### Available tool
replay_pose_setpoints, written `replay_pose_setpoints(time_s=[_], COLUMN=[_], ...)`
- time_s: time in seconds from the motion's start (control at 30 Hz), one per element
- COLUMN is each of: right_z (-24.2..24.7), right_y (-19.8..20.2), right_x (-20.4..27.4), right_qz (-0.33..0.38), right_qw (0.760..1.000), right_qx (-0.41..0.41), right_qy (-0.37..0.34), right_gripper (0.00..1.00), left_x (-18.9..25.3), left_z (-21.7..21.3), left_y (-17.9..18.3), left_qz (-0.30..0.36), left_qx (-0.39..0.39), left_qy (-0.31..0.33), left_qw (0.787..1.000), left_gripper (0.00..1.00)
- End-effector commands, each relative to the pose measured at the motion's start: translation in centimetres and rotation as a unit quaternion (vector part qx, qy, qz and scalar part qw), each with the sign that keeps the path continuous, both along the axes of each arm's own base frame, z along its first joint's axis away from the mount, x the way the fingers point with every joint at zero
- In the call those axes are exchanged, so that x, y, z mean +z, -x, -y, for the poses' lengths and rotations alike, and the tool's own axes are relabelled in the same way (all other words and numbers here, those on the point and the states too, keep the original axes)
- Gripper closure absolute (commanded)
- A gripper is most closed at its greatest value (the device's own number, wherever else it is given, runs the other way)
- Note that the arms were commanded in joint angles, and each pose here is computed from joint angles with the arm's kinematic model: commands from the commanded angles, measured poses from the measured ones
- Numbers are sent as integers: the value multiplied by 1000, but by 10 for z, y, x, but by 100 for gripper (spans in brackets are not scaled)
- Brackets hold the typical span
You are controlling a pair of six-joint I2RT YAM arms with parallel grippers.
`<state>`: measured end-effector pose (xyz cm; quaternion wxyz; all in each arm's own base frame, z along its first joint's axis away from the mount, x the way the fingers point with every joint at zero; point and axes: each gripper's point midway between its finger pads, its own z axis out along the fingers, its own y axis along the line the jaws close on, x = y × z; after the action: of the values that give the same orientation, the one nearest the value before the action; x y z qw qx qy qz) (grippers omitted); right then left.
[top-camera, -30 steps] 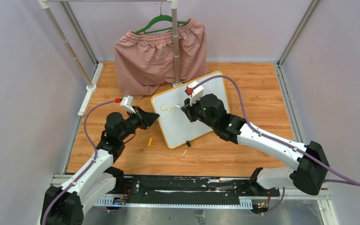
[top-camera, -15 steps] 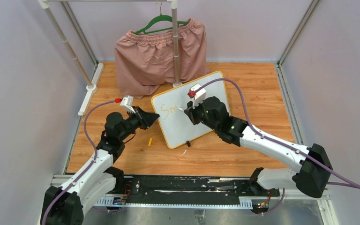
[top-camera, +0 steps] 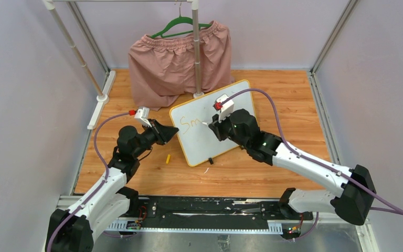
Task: Write a sentence on the whiteboard
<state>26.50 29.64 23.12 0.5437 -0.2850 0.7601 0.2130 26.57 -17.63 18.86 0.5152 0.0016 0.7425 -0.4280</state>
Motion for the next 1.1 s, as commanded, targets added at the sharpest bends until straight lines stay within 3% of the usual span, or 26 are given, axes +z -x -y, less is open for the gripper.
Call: replay_pose_setpoints(time_s=[0.0,0.43,0.7,1.07], right_z=[11,26,18,9], right_y=[0,-8,-18,-21], right_x=[41,67,64,58], right_qz=[24,117,69,83], right_qw=[999,990,994,992], right_qx=[-17,-35,-31,-20], right_qy=[-44,-67,-77,-98], right_gripper=[100,100,100,100], left_x=[4,3,3,0], left_z=[1,1,1,1], left_y=[3,3,3,4], left_qz=[13,13,12,10], left_qx=[-7,-9,-9,-7], left_qy=[1,1,1,0], left_qw=[1000,1000,1000,1000], left_gripper=[100,100,100,100])
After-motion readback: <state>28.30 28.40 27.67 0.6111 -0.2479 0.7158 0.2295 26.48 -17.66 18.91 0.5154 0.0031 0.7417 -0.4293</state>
